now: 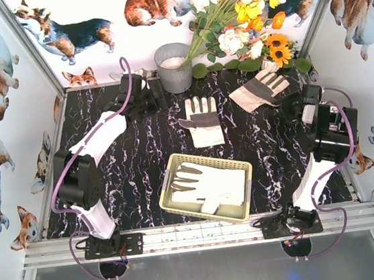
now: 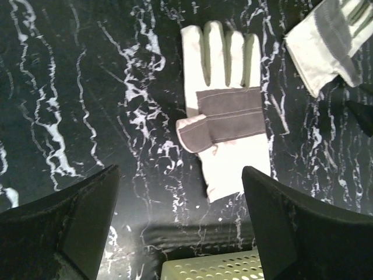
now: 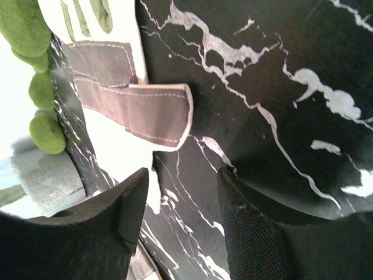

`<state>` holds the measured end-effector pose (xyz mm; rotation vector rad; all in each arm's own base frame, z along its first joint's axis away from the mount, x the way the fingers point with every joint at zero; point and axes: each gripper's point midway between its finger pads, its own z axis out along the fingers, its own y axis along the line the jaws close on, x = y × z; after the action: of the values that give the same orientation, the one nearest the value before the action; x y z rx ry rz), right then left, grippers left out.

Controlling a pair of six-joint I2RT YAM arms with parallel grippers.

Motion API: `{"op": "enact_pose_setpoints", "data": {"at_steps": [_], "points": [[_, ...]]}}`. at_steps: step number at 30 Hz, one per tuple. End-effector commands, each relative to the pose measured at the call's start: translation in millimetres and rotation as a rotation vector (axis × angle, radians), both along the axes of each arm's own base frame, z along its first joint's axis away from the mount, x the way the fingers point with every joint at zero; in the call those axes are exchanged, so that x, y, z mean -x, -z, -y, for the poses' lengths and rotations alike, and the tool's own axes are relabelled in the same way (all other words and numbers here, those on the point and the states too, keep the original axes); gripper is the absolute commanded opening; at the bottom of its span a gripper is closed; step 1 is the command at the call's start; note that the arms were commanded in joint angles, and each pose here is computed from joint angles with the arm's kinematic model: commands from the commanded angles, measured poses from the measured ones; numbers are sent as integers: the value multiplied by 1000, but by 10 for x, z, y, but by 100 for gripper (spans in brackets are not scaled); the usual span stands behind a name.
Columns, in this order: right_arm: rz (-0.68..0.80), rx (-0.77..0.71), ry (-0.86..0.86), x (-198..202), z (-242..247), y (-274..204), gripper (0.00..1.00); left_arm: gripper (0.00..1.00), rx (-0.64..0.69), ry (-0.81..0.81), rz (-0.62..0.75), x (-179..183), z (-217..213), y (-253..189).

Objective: Put the gloves into the storage basket
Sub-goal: Adjust the glove at the center of the board, then pick up the glove at the corner of the board.

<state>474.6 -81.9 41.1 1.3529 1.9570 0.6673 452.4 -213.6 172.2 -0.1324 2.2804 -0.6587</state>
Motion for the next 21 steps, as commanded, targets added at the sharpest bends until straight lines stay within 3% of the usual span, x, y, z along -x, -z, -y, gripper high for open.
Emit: {"op": "enact_pose_setpoints", "data": {"at_steps": [1,9,13,17,21], "points": [[97,-2,33,-278,123,-148,50,79,-82,-31,-33,112,-233,118],[103,-40,68,-448,178,-15,46,79,-95,-37,-31,45,-311,61],[126,-46,74,-555,214,2,33,79,-100,-26,-30,25,-300,35],[176,-39,57,-595,198,-92,0,79,-102,-15,-11,21,-296,-16],[211,9,17,-506,162,-256,0,79,-107,14,17,38,-285,-83]]}}
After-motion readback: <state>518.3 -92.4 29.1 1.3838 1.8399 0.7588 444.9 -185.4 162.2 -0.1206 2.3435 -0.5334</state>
